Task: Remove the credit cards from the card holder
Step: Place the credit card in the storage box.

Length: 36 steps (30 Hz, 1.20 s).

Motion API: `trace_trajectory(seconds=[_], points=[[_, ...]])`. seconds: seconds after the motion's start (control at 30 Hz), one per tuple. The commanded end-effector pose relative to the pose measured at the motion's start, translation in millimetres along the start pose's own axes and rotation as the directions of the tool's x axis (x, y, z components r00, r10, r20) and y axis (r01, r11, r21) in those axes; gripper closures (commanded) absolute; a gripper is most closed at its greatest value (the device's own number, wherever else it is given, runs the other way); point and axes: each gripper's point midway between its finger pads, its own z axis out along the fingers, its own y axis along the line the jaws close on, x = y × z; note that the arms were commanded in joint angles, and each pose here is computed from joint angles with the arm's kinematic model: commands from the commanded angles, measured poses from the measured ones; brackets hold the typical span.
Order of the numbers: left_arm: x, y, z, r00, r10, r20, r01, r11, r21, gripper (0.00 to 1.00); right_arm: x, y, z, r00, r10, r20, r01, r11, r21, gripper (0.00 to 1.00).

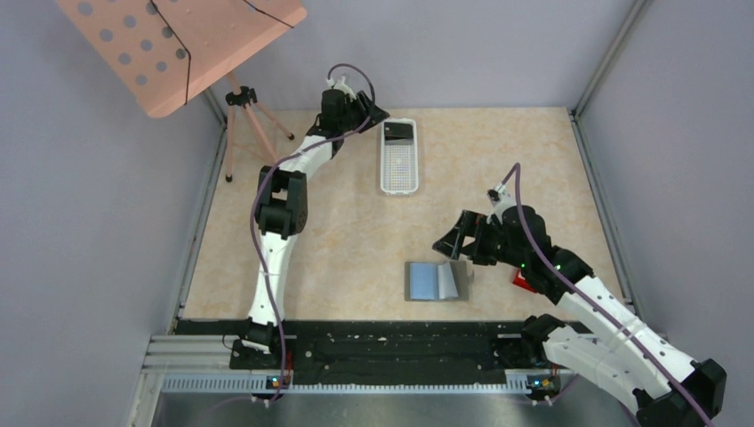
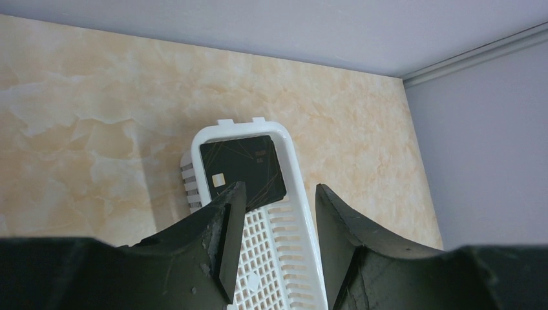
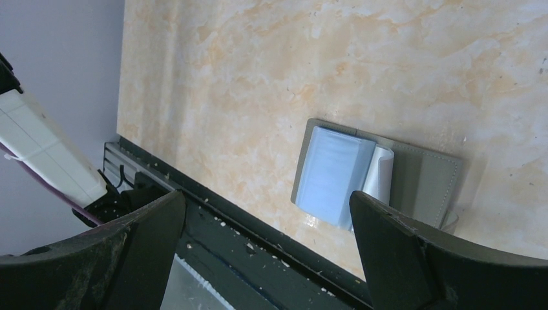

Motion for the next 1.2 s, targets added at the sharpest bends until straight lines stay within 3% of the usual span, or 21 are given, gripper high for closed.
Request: trace_trajectory(seconds=[0.0,0.67,0.97,1.17], points=[[-3,2,13,0.999,-0.009,0.039,0.009,1.000,0.016,0.51,-25,21,-2,0.998,-0.006,0.067,0.009,0.998,-0.057,0.02],[21,12,31,1.000,0.014,0.011,-0.014,1.000,-0.005,0.51,-24,21,3,0.999,-0.011,0.046,0.013,0.999,-0.051,0.02],[-6,-50,-7,0.998,0.065,0.019,-0.066,0.993,0.096,0.52,-24,21,5,0.999,-0.024,0.034,0.026,0.998,-0.050,0.02],[1,-99,-56,0.995,0.086,-0.047,-0.077,0.983,0.167,0.53,-24,14,1,0.998,-0.031,0.046,0.032,0.999,-0.011,0.01]])
